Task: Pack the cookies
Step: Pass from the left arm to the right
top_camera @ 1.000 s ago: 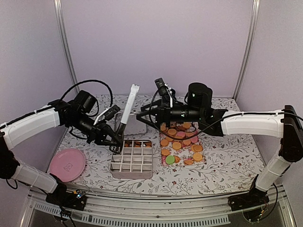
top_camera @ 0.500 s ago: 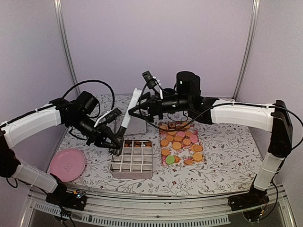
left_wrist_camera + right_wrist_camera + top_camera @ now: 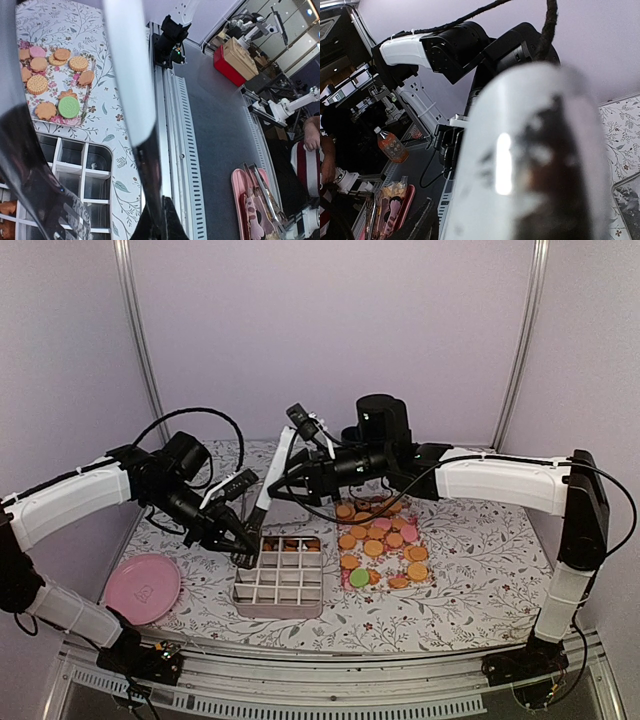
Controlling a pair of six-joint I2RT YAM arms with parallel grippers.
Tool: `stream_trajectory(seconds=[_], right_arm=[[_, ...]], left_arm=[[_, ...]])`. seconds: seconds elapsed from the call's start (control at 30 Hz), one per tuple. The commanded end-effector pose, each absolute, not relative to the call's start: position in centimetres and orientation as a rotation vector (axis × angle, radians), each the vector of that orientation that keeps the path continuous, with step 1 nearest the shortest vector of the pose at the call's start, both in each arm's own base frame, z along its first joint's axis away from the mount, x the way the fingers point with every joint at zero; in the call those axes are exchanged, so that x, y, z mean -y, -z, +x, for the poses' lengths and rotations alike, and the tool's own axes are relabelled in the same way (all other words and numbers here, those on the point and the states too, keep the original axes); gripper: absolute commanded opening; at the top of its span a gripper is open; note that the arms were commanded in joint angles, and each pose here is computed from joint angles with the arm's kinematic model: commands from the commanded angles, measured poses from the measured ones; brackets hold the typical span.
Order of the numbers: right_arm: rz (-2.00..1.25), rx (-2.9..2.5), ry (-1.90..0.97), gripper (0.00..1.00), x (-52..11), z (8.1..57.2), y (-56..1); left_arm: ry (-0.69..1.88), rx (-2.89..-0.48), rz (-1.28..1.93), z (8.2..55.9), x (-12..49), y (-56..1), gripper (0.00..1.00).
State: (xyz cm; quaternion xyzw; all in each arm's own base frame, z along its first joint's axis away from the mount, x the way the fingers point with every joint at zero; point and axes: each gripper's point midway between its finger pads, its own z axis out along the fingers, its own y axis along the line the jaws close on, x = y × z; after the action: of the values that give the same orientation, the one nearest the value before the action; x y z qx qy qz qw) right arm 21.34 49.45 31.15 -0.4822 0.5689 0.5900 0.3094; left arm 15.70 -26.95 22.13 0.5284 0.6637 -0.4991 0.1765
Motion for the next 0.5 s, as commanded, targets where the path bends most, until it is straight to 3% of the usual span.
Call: stream_trajectory(seconds=[0.0,0.23,0.3,0.47], right_arm=[[-1.265,-1.458,-1.543,0.58,-50.5,21.2,-32.0],[-1.234,-1.438,-1.537,0.55,-50.0,22.2,-33.4],[-1.229,-1.433,-1.533,0.64,-49.5,22.4,-33.9],[-1.214,-1.480,-1.459,0.99,-49.0,23.1,-33.6]], left_arm=[[1.397,-1.842,1.525,15.8,27.4,-22.8,0.00],[1.385,-1.852,1.531,15.8,27.2,-22.5,0.00],[1.385,-1.854,1.532,15.7,27.2,-22.4,0.00],[1.382,-1.852,1.535,15.7,27.2,-22.4,0.00]])
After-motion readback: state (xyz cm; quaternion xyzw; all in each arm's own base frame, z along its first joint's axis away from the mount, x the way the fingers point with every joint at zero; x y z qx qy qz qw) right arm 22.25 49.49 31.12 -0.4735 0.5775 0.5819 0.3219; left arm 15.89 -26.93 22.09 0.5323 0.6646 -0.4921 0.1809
